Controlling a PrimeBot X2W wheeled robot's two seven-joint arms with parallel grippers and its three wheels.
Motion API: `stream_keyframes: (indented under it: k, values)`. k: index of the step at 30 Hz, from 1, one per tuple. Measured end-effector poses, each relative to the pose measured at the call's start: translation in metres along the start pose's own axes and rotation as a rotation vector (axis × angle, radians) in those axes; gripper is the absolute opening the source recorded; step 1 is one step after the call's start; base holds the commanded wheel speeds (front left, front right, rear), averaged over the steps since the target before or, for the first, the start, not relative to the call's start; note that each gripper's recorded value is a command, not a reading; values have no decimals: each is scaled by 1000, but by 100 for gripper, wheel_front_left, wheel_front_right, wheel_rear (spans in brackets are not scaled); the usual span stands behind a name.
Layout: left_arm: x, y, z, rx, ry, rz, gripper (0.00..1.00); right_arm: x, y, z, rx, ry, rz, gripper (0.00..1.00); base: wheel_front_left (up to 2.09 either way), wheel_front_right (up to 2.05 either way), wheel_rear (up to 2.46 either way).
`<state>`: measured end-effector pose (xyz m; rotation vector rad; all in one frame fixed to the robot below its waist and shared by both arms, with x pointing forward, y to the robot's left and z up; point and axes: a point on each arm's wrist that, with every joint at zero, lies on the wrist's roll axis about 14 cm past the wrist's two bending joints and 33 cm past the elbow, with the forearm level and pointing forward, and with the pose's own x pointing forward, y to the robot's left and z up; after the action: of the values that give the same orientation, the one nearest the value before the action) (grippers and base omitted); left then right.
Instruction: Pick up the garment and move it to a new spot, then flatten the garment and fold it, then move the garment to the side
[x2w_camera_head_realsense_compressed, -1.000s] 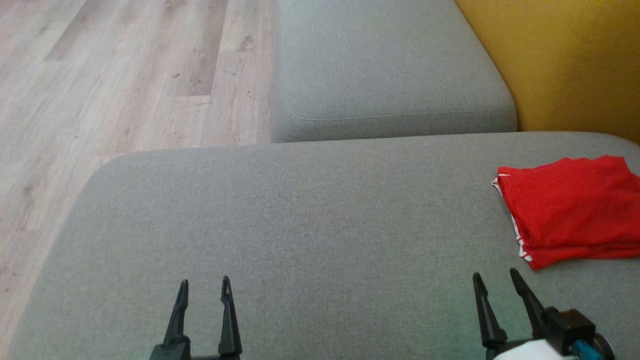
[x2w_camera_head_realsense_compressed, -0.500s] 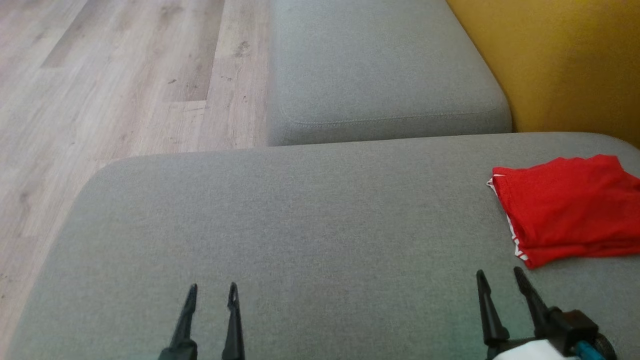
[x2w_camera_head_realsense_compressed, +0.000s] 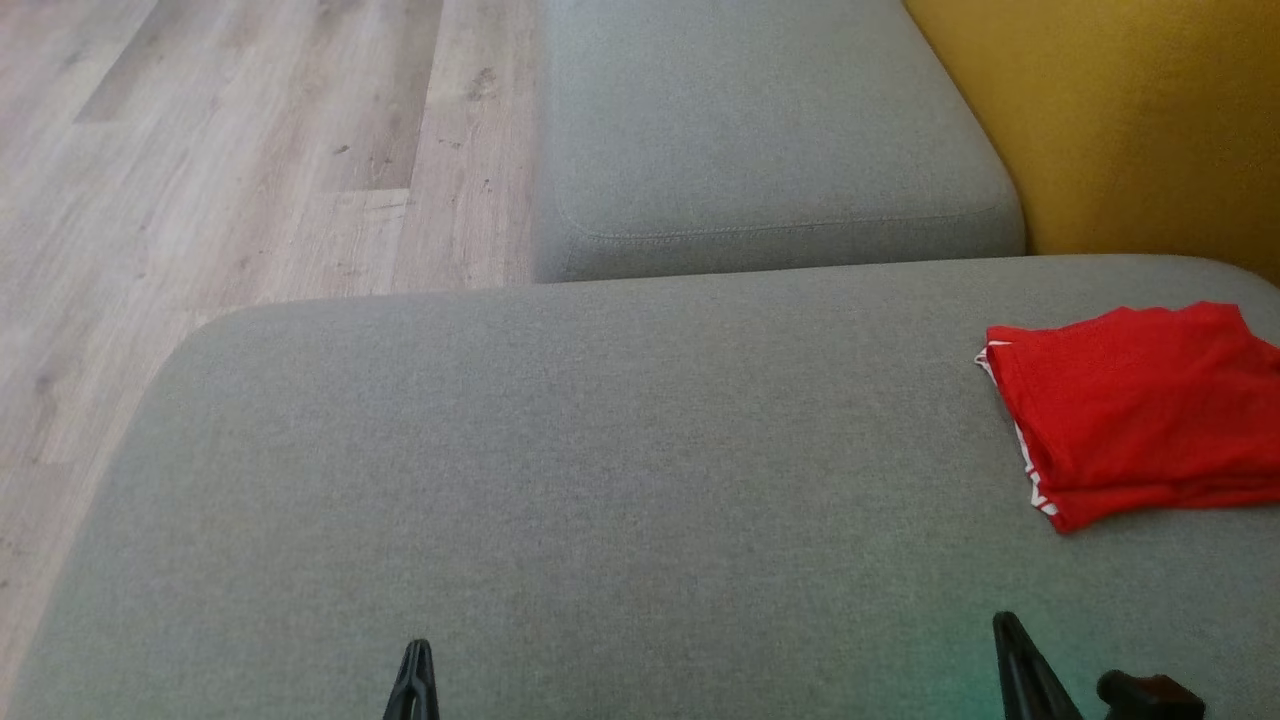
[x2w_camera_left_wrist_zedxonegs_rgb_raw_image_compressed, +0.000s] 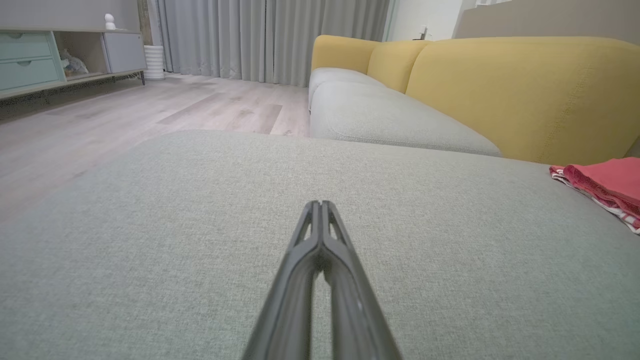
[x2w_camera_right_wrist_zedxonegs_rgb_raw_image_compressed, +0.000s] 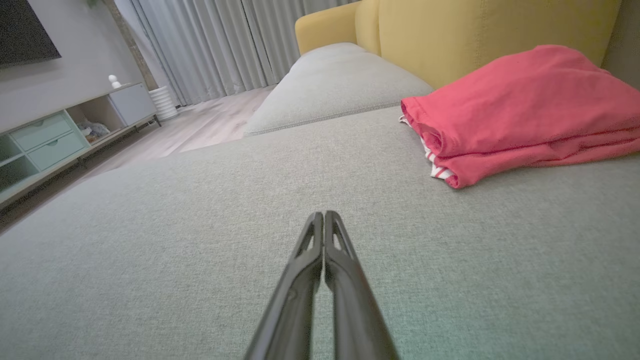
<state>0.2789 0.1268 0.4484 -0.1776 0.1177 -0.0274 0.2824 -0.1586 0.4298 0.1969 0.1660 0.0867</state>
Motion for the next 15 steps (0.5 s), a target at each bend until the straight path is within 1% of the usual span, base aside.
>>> stream_keyframes:
  k: [8, 15]
  values:
    - [7, 8, 1, -95, 20, 25, 0, 6, -7, 5, 93, -2, -30, 0, 0, 0, 0]
    - [11, 9, 0, -168, 39, 26, 0, 10, -10, 9, 164, -12, -46, 0, 0, 0, 0]
